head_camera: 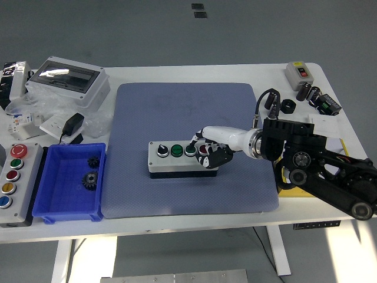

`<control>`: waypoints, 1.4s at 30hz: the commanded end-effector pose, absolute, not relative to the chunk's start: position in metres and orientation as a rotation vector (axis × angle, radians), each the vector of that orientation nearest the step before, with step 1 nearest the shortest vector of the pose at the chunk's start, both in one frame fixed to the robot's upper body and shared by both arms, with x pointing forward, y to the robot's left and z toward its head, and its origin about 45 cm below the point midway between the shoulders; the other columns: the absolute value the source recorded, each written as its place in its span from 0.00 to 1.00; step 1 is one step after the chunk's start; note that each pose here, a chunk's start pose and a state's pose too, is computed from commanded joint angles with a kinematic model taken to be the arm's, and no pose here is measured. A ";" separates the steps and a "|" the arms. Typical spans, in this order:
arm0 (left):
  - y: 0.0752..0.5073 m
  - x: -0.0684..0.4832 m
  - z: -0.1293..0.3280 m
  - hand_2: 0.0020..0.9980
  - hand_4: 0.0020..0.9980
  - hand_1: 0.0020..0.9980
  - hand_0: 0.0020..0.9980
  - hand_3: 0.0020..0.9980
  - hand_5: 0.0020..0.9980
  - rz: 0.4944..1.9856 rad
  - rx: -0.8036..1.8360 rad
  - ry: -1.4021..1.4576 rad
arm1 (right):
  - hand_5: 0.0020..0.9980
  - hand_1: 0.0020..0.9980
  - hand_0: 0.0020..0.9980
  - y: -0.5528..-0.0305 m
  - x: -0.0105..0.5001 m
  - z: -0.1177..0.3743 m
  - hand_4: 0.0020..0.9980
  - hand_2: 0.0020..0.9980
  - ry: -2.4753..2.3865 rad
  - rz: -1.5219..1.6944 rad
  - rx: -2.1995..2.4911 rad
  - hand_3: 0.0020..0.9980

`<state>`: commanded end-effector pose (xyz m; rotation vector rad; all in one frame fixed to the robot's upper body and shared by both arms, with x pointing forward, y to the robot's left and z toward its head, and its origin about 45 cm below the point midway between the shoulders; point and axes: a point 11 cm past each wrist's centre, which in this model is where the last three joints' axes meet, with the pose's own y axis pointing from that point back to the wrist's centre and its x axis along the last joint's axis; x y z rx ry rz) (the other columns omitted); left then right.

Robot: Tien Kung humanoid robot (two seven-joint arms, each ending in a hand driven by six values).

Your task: Pick up the button,place it on the desk,press the button,press the button

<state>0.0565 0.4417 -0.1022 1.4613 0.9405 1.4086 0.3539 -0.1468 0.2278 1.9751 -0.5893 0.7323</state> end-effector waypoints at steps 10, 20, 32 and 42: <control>0.441 0.058 -0.102 0.51 0.63 0.58 0.63 0.59 0.23 1.407 1.454 0.938 | 0.23 0.08 0.00 -0.152 0.357 0.212 0.42 0.23 -0.600 0.693 1.958 0.74; 0.440 0.056 -0.103 0.51 0.64 0.58 0.63 0.59 0.23 1.406 1.453 0.941 | 0.21 0.08 0.00 -0.143 0.352 0.275 0.42 0.23 -0.760 0.776 2.198 0.74; 0.434 0.049 -0.106 0.51 0.64 0.58 0.63 0.59 0.24 1.406 1.444 0.955 | 0.31 0.08 0.00 -0.162 0.350 0.290 0.43 0.23 -1.471 0.671 2.517 0.75; 0.433 0.049 -0.107 0.51 0.65 0.58 0.63 0.59 0.24 1.426 1.427 0.949 | 0.59 0.28 0.15 -0.232 0.343 0.258 0.96 0.37 -2.103 0.370 2.503 0.81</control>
